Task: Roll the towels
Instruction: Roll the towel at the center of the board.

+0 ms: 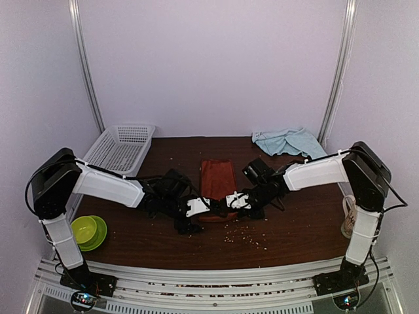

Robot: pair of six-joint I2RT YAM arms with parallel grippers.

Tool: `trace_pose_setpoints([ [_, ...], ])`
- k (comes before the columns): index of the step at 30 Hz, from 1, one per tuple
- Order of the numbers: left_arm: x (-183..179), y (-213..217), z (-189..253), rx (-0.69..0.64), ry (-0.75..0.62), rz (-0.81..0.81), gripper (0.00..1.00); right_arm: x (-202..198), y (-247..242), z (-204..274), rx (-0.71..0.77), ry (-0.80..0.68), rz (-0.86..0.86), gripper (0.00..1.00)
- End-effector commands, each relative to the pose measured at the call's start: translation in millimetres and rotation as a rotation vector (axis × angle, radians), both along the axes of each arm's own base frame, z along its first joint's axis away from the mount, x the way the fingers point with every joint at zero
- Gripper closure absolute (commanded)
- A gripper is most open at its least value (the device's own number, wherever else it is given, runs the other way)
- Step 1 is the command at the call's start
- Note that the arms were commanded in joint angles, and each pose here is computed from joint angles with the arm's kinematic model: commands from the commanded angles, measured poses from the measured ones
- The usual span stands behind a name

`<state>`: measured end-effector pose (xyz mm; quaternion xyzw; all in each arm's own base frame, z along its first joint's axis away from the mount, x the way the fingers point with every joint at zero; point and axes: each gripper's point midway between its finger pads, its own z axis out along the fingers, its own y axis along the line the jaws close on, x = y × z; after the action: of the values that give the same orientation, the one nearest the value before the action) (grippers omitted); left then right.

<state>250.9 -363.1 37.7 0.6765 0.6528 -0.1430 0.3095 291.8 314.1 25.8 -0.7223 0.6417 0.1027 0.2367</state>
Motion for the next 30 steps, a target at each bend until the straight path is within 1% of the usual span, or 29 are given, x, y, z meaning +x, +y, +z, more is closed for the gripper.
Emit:
trace_pose_setpoints([
  [1, 18, -9, 11, -0.033, -0.082, 0.023, 0.23, -17, -19, -10, -0.029, 0.189, -0.043, 1.00],
  [6, 24, -10, 16, -0.066, -0.122, 0.032, 0.25, -20, -20, -13, -0.033, 0.299, -0.052, 1.00],
  [11, 21, -13, 10, -0.071, -0.092, 0.002, 0.27, -24, -21, -10, -0.037, 0.379, -0.052, 1.00],
  [15, 15, -18, 6, -0.081, -0.066, -0.037, 0.30, -26, -19, -3, -0.014, 0.407, -0.042, 1.00],
  [18, 14, -21, -1, -0.067, -0.041, -0.050, 0.37, -26, -19, -2, -0.012, 0.414, -0.044, 1.00],
  [21, 13, -23, -6, -0.059, -0.022, -0.058, 0.51, -26, -19, -2, -0.012, 0.421, -0.043, 1.00],
  [24, 12, -24, -6, -0.065, -0.016, -0.064, 0.58, -26, -19, -2, -0.014, 0.424, -0.047, 1.00],
  [26, 9, -25, -6, -0.075, -0.011, -0.071, 0.67, -25, -20, -3, -0.017, 0.428, -0.051, 1.00],
  [30, 3, -25, 2, -0.112, -0.001, -0.087, 0.69, -24, -22, -2, -0.006, 0.456, -0.066, 1.00],
])
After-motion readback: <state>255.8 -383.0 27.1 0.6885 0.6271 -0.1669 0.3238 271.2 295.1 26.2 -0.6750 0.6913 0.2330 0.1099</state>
